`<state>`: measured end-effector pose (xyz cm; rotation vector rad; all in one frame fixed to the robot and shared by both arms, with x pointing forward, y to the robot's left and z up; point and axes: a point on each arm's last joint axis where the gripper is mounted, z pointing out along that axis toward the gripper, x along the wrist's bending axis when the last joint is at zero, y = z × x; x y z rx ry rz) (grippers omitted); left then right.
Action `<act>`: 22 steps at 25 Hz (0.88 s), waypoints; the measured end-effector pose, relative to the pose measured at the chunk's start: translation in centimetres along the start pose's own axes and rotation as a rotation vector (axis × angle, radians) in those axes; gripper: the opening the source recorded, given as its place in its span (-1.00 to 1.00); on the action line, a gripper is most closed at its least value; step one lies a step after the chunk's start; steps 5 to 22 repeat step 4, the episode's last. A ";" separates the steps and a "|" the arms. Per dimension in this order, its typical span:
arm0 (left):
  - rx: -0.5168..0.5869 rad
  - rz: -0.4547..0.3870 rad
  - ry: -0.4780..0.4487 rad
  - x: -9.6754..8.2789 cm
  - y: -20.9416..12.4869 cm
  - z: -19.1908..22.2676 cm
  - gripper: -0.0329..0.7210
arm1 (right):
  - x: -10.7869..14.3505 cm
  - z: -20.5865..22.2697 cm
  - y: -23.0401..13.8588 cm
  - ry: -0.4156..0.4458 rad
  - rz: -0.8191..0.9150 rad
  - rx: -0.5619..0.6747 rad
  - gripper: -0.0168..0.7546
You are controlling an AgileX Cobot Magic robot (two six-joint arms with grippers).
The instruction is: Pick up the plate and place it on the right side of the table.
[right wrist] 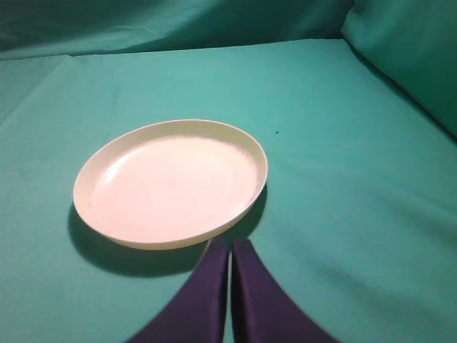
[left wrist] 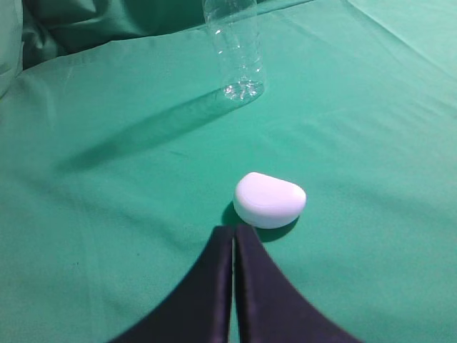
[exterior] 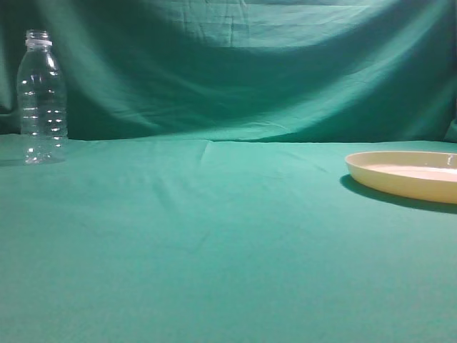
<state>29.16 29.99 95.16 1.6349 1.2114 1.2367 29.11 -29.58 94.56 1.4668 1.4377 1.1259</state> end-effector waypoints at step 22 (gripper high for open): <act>0.000 0.000 0.000 0.0 0.0 0.0 -0.91 | 0.0 0.0 0.0 0.000 0.000 0.000 -0.96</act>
